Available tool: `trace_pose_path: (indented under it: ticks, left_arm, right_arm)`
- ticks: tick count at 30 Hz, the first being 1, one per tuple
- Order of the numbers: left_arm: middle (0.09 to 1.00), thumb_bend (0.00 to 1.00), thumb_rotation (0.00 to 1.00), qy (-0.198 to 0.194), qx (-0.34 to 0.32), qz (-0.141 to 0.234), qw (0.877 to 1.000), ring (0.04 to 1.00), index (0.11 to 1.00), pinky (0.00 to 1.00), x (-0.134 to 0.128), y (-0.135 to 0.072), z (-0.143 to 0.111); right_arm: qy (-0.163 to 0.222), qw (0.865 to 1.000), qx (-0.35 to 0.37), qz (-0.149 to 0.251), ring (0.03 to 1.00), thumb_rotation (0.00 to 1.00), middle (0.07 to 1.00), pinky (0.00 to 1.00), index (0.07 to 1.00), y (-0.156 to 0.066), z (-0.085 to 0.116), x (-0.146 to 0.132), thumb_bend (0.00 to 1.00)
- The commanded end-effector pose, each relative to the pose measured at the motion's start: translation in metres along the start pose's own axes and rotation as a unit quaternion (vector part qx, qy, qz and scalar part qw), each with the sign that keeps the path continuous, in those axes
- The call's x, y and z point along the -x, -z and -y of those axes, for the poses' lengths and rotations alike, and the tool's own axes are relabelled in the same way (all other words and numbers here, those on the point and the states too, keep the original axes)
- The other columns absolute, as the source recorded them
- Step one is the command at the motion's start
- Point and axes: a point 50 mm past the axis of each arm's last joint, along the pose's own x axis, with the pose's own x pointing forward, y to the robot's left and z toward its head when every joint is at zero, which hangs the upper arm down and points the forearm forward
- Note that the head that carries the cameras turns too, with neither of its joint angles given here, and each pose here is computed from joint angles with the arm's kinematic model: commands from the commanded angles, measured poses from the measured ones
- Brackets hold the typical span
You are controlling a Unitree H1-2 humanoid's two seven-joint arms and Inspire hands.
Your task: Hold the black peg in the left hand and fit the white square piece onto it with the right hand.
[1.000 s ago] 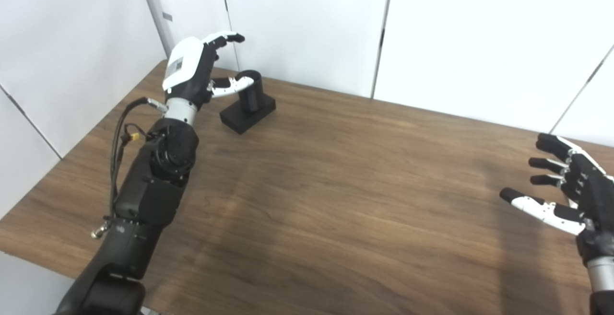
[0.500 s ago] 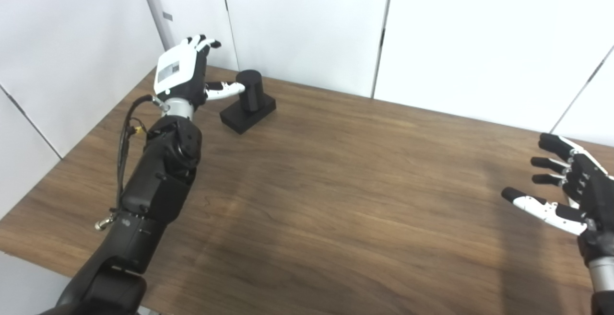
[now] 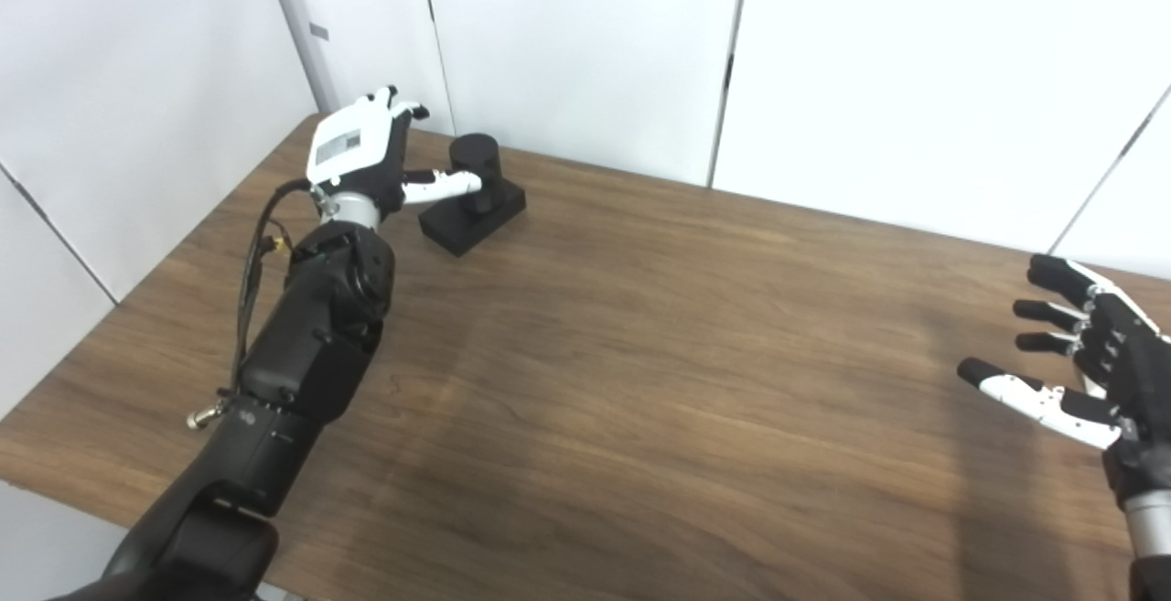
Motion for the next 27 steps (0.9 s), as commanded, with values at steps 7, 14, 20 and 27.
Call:
trace_pose_path:
  ticks: [7, 14, 20, 27]
  left_arm:
    - [1.000, 1.00, 0.69, -0.019, -0.016, 0.005, 1.000, 1.000, 0.824, 0.93, -0.016, -0.012, -0.010]
    - [1.000, 1.00, 0.65, -0.010, -0.032, -0.006, 0.999, 1.000, 0.812, 0.94, -0.020, -0.009, 0.003]
    - [1.000, 1.00, 0.66, 0.004, -0.048, -0.011, 0.999, 1.000, 0.815, 0.93, -0.024, -0.005, 0.010]
    - [1.000, 1.00, 0.67, 0.017, -0.061, -0.018, 0.998, 1.000, 0.824, 0.95, -0.027, -0.001, 0.018]
  right_arm:
    - [0.012, 0.999, 0.003, 0.043, 0.732, 0.00, 0.824, 0.61, 0.794, -0.020, 0.008, -0.007, 0.62]
    - [0.012, 0.999, 0.005, 0.044, 0.733, 0.00, 0.820, 0.62, 0.786, -0.020, 0.010, -0.007, 0.63]
    - [0.012, 0.999, 0.005, 0.043, 0.738, 0.00, 0.825, 0.61, 0.793, -0.022, 0.011, -0.005, 0.62]
    - [0.015, 0.999, 0.013, 0.045, 0.728, 0.00, 0.813, 0.62, 0.783, -0.020, 0.014, -0.005, 0.63]
